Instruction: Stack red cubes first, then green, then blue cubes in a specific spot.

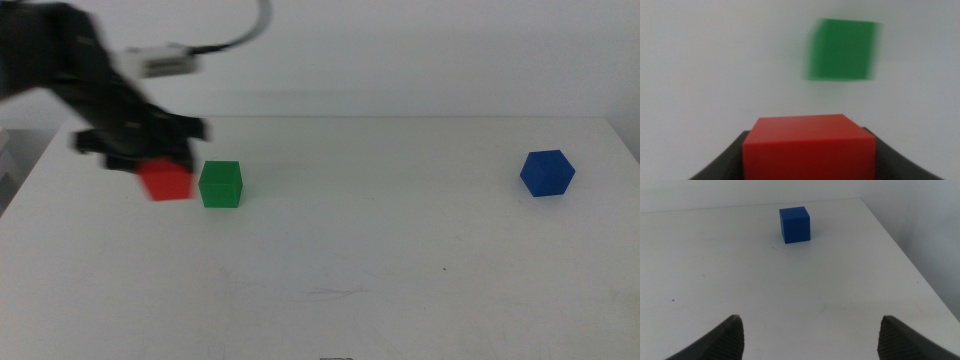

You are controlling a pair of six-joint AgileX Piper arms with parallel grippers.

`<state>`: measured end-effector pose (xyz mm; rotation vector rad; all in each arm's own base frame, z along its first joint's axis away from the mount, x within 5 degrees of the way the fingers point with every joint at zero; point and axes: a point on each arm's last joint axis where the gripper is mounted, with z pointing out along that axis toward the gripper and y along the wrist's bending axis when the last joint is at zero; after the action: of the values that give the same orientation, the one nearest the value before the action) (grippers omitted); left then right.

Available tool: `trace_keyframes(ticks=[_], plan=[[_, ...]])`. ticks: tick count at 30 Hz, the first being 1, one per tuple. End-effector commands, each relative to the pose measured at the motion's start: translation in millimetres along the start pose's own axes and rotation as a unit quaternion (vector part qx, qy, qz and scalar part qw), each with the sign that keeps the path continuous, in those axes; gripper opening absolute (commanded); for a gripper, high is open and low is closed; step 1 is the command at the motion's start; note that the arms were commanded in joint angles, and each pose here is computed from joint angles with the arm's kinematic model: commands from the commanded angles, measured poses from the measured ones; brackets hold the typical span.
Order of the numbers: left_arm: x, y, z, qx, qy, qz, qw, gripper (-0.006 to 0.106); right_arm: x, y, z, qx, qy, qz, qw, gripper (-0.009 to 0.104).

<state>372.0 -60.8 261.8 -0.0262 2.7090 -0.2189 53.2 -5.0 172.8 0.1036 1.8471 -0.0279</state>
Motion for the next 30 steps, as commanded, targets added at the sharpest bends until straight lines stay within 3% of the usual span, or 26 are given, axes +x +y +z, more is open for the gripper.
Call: trace_keyframes(ticks=[1,5,13,20,30], plan=[[-2.0,-39.5,-22.3,0.022,-0.055,-0.001,0.998,0.031,-13.1,0.5,-4.0,-0.001,-0.057,-0.008,0.998,0.073],[10.9,-93.7,-9.6,0.035,-0.043,-0.005,0.998,0.031,-13.1,0.5,-4.0,-0.001,-0.057,-0.008,0.998,0.073],[45.5,-178.6,30.5,0.062,-0.011,0.041,0.997,0.031,-13.1,0.5,-4.0,-0.001,-0.057,-0.008,0.998,0.073],[63.5,-201.1,58.3,0.063,0.014,0.037,0.997,0.031,-13.1,0.5,-4.0,-0.001,-0.057,-0.008,0.998,0.073],[69.6,-208.0,61.1,0.067,0.018,0.032,0.997,0.031,-13.1,0.5,-4.0,-0.001,-0.057,-0.008,0.998,0.073]])
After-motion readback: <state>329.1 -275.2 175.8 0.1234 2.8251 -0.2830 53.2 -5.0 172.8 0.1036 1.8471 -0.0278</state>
